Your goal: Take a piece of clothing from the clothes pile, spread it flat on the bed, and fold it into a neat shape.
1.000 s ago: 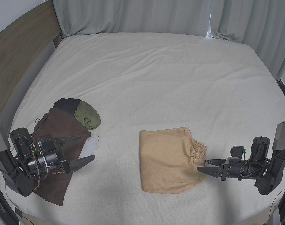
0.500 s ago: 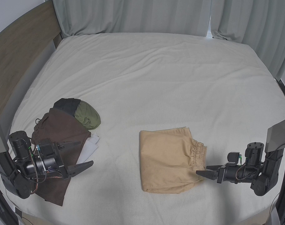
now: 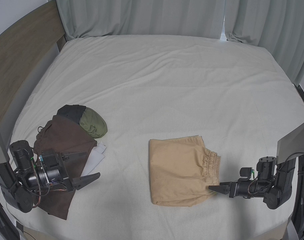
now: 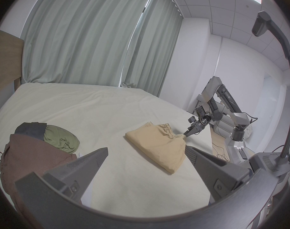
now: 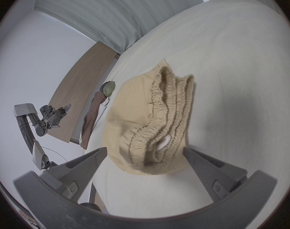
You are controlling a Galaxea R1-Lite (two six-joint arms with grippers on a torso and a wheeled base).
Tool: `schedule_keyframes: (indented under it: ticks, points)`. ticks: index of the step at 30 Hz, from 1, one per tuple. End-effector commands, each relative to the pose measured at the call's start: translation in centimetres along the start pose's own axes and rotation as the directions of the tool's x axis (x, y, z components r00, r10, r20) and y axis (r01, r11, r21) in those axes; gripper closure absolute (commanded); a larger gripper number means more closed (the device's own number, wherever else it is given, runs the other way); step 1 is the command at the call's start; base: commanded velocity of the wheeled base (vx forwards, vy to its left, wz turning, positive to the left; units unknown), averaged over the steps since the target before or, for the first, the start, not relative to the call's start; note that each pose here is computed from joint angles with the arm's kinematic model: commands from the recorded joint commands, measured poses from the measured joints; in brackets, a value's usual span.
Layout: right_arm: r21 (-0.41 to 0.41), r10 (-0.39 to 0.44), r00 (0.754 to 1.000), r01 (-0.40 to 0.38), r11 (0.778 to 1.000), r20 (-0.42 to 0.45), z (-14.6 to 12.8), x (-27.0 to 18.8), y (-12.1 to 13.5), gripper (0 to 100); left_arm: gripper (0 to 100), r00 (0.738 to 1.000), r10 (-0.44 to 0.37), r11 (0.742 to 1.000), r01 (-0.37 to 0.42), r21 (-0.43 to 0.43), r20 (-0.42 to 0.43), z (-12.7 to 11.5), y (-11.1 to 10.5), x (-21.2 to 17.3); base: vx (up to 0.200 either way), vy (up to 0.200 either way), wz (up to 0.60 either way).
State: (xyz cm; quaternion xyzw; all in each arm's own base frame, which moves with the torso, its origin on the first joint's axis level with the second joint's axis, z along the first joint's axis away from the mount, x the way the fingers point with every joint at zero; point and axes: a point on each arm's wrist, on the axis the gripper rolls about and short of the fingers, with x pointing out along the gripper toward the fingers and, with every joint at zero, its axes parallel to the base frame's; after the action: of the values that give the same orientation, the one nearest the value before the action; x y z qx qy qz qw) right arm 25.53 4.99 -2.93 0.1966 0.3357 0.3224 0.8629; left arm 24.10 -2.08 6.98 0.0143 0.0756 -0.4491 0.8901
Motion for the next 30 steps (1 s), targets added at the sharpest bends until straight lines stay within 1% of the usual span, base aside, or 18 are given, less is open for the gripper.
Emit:
schedule_keyframes:
  ticks: [1, 8, 16, 24, 30]
  points:
    - [0.029, -0.015, 1.000, 0.016, 0.999, -0.023, -0.7, 0.8, -1.2, 0, 0, 1.000, -0.002, 1.000, 0.002, 0.007, 0.005, 0.2, -0.2, -0.1, 0.000, 0.000, 0.00]
    - [0.046, -0.020, 0.999, 0.021, 0.999, -0.032, -1.1, 1.6, -2.1, 0, 0, 1.000, -0.015, 1.000, 0.015, 0.006, 0.003, 0.3, -0.5, 0.0, 0.000, 0.000, 0.00]
    - [0.040, 0.001, 0.999, 0.000, 0.999, -0.035, -1.2, 3.0, -2.4, 0, 0, 1.000, -0.015, 1.000, 0.015, 0.003, 0.000, 0.2, -0.6, 0.0, 0.000, 0.000, 0.00]
    - [0.042, 0.040, 0.999, -0.039, 0.998, -0.032, -0.8, 4.1, -1.5, 0, 0, 1.000, -0.015, 1.000, 0.015, 0.003, 0.000, 0.2, -0.6, 0.0, 0.000, 0.000, 0.00]
    - [0.024, 0.062, 0.998, -0.061, 0.998, -0.032, -0.6, 4.7, -1.0, 0, 0, 1.000, -0.013, 1.000, 0.013, 0.003, 0.000, 0.2, -0.6, 0.0, 0.000, 0.000, 0.00]
